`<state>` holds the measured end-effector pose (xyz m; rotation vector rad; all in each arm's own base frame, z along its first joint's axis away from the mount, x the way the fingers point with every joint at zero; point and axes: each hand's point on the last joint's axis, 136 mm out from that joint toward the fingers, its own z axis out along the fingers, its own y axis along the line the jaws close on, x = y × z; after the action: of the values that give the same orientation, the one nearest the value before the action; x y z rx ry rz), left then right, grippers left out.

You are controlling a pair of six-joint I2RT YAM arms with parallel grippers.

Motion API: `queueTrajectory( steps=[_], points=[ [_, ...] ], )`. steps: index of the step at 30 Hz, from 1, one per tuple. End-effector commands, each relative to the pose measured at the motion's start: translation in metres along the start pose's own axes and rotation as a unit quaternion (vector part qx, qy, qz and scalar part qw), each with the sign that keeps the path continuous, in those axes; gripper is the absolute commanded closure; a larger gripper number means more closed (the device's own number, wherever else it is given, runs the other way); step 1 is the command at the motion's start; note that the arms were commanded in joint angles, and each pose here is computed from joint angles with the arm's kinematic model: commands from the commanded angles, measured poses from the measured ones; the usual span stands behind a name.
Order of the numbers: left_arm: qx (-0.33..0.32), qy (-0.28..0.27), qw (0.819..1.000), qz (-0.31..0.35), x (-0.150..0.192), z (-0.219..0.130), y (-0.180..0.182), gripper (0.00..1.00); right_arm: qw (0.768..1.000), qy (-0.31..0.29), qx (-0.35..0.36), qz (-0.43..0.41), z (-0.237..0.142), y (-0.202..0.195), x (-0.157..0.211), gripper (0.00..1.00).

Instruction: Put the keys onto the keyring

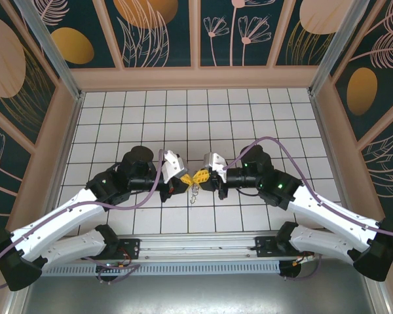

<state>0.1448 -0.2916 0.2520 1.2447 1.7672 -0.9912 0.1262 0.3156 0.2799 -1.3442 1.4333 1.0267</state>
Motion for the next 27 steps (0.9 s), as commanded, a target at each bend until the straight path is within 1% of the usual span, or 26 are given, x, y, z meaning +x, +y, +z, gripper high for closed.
queueTrajectory(
  steps=[1, 19, 27],
  points=[
    [0.012, -0.039, 0.999, 0.030, -0.028, -0.005, -0.007, 1.00, 0.999, -0.027, -0.038, -0.027, 0.000, 0.015, -0.022, 1.00],
    [0.018, -0.049, 0.998, 0.029, -0.031, -0.010, -0.012, 1.00, 0.999, -0.005, -0.039, -0.025, -0.003, 0.017, -0.013, 1.00],
    [0.017, -0.050, 0.998, 0.028, -0.030, -0.010, -0.012, 1.00, 0.998, -0.001, -0.046, -0.040, -0.006, 0.022, -0.009, 1.00]
  ],
)
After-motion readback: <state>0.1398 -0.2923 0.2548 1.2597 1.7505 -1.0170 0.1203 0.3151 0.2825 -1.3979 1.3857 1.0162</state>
